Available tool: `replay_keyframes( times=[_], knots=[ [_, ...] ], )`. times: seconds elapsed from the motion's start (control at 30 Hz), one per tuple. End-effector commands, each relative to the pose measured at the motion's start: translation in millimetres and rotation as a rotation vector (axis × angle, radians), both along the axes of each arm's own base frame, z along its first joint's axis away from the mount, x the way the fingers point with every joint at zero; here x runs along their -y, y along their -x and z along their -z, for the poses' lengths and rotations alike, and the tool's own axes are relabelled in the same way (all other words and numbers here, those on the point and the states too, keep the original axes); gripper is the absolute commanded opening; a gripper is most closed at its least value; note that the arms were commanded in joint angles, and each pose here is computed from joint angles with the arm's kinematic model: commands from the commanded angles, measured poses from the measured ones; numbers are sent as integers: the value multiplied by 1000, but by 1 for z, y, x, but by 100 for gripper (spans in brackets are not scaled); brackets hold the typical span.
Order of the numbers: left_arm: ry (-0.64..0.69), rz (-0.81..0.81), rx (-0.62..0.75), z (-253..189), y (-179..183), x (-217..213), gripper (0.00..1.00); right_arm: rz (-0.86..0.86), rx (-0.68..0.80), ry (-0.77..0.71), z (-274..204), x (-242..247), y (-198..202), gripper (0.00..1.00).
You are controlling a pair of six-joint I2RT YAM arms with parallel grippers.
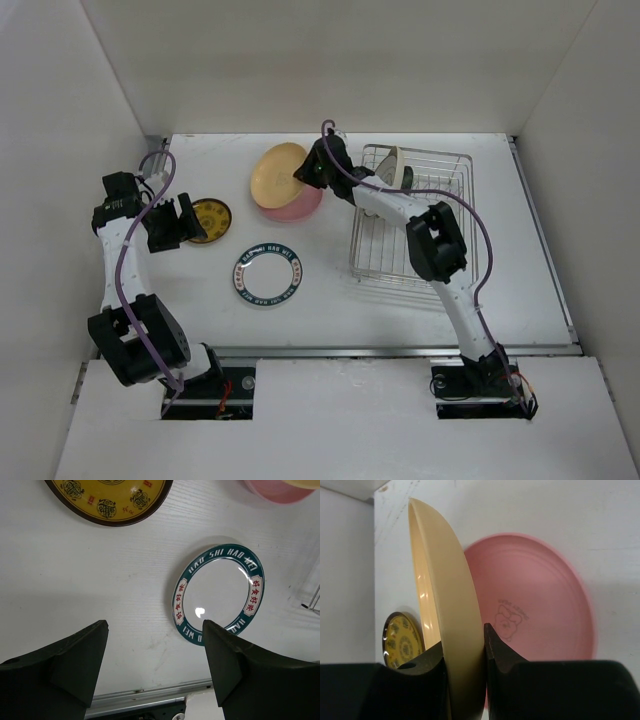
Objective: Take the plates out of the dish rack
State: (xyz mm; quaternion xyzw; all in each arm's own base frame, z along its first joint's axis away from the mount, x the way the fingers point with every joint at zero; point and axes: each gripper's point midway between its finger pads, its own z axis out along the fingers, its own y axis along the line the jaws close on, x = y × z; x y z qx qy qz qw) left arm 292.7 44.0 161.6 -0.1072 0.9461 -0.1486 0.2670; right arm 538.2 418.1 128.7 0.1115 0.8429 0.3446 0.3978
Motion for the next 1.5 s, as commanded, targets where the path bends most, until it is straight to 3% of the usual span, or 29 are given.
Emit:
replay_keyframes(
  times=[0.0,0.17,0.2,0.33,0.43,0.53,0.67,0.77,1.07,1.43,1.47],
  knots=[
    [12,27,10,1,1,4,73,25,29,16,-12,2,-1,13],
    [16,27,1,1,3,5,73,6,13,48,-1,3,2,27],
    [16,27,1,1,3,5,73,6,4,54,1,4,3,36],
    [12,27,10,-2,1,4,73,-8,-13,73,8,4,6,56],
    [12,27,10,-2,1,4,73,-19,-29,107,9,7,9,64],
    [12,27,10,-2,1,4,73,-19,19,154,-16,5,15,65],
    [23,31,5,-2,3,6,73,17,84,354,-36,20,26,70],
    [23,31,5,-2,3,6,73,51,91,392,-52,34,30,71],
    [23,31,5,-4,3,6,73,54,59,529,-41,62,44,73],
    [8,25,10,-6,4,5,73,-99,148,525,-65,43,60,70],
    [8,25,10,-6,4,5,73,-79,203,490,-95,42,65,70]
  ],
)
